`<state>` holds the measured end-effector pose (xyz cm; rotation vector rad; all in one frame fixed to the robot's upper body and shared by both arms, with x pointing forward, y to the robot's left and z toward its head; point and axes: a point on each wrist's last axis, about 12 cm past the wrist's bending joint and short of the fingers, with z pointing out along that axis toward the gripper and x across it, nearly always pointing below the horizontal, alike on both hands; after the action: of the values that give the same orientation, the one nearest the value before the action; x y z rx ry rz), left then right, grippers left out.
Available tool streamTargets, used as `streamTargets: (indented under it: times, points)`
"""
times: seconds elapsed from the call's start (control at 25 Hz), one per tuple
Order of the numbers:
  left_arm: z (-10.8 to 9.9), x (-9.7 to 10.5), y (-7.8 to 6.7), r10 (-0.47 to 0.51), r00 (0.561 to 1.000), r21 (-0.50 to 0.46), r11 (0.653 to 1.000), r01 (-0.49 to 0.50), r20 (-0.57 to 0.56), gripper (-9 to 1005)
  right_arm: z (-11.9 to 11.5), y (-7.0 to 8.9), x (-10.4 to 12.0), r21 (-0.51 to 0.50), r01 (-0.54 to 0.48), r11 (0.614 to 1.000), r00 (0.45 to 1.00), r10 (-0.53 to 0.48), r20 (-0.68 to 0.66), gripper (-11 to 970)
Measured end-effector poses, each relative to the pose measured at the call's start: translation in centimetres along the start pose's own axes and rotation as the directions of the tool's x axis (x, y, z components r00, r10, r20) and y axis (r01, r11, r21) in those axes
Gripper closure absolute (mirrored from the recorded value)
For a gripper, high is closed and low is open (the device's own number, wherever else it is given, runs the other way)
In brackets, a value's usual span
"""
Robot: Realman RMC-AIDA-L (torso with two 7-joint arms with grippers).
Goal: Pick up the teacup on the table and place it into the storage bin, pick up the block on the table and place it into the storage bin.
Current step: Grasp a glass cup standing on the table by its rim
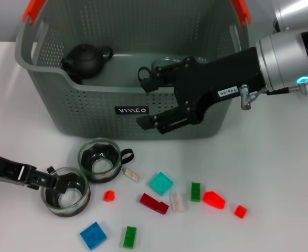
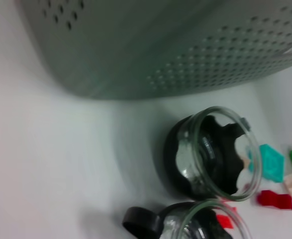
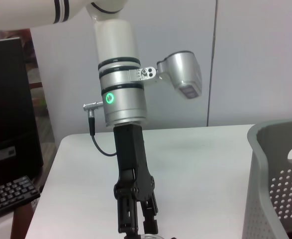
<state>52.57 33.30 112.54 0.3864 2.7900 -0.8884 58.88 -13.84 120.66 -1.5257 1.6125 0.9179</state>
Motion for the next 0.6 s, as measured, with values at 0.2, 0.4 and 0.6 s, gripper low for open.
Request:
streamTargets:
  times: [0.2,0.4,0.6]
  points:
    - [0.33,-0.24,-0.01,-0.006,1.0,-0.031,1.0,0.005,-0.026,64,0.0,-0.11,-0.09,0.008,0.001,1.0,1.0,-0.001,0.003,143]
    - [0.23,-0.49,0.01,-0.011,0.999,-0.064,0.998,0.008,-0.05,78,0.09,-0.18,-0.1,0.008,0.0,1.0,1.0,0.0,0.003,144]
    - [0.28,-0.92,-0.43,-0.001,0.997,-0.069,0.998,-0.005,-0.081,135,0.17,-0.24,-0.13,0.009,0.001,1.0,1.0,-0.001,0.002,144]
